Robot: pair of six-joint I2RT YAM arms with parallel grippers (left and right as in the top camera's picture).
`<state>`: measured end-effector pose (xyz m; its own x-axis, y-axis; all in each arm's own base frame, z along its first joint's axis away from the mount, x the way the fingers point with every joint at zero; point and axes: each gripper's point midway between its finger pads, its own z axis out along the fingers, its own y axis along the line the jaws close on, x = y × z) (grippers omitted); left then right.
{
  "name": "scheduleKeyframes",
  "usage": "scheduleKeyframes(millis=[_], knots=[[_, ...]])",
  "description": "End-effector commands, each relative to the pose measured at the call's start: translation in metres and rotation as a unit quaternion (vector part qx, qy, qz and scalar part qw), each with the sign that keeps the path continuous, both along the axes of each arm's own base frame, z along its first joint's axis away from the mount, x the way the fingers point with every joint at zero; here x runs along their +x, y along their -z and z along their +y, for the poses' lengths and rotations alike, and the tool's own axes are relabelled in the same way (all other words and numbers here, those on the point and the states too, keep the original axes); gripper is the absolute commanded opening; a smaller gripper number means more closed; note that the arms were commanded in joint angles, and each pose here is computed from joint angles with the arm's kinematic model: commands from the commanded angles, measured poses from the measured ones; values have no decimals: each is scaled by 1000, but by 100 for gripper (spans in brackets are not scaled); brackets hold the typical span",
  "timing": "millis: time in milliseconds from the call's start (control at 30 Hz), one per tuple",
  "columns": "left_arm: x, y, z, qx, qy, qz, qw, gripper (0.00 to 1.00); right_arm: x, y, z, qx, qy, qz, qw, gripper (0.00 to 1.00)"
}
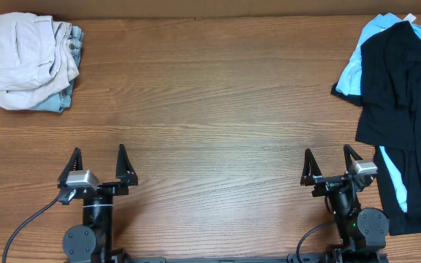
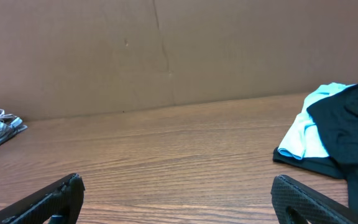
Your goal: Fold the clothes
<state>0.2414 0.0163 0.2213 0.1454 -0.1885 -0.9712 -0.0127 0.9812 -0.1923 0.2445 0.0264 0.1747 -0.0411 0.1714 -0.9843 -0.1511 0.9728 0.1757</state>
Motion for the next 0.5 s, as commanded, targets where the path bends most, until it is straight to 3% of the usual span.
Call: scheduleKeyframes(millis=[0, 100, 467], knots=[[4, 30, -2, -10, 6, 37, 999, 100, 0, 1, 0, 0, 2, -3, 1000, 100], [4, 65, -4, -18, 12, 107, 994, 100, 0, 1, 0, 0, 2, -3, 1000, 100], [4, 63, -4, -17, 10, 104, 994, 100, 0, 1, 0, 0, 2, -3, 1000, 100]])
